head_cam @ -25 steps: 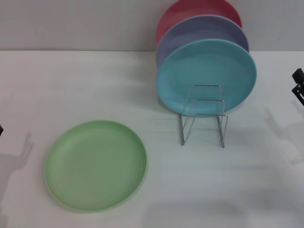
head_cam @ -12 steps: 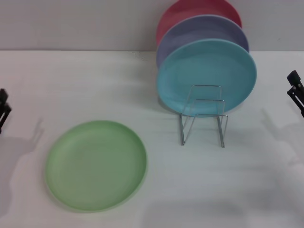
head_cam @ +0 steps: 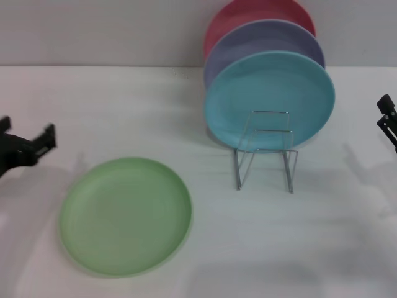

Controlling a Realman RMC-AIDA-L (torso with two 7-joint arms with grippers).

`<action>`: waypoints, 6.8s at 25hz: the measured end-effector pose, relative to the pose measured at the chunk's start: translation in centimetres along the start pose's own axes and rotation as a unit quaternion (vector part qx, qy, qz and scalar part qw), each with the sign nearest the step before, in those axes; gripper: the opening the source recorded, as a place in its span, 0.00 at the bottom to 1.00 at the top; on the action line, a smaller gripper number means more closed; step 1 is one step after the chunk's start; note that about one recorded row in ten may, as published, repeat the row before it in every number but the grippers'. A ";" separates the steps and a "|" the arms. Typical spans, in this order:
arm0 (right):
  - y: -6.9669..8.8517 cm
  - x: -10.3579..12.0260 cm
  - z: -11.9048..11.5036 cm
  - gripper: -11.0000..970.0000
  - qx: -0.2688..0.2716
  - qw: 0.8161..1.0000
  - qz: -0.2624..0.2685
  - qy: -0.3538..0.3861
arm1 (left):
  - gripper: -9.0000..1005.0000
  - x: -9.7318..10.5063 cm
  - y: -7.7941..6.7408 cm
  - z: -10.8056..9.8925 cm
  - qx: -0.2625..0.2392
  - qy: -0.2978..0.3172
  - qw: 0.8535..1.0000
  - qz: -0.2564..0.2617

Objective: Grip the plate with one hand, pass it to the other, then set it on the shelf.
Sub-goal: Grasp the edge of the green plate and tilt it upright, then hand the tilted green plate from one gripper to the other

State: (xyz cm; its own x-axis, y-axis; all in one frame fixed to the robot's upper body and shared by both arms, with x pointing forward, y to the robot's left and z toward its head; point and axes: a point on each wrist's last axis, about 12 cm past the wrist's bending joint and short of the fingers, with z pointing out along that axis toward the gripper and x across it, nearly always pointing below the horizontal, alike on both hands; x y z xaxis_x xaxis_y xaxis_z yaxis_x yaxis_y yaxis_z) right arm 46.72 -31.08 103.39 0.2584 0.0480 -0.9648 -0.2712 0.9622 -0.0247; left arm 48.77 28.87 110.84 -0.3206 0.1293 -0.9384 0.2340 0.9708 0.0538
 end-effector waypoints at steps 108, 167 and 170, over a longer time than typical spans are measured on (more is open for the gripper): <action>6.3 -10.7 17.3 0.84 -0.228 0.964 0.120 0.058 | 0.05 -5.7 -1.5 3.9 0.051 0.080 0.995 0.044; 17.8 -12.7 28.8 0.64 -0.278 0.827 -0.152 0.465 | 0.15 -8.1 -3.6 4.0 0.084 0.042 0.994 0.050; 18.1 -12.2 28.6 0.54 -0.283 0.826 -0.162 0.460 | 0.16 -8.2 -3.7 4.1 0.085 0.042 0.994 0.049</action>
State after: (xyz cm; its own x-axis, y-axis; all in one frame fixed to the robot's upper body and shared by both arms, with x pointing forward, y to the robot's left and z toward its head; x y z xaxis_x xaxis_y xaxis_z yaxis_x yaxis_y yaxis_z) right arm 65.15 -6.60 122.20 -0.3412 -0.6620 -0.6673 -0.7832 0.5928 -0.1877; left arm 54.28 23.44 116.92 -0.3621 0.2445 -0.8995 0.4180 0.9051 0.0777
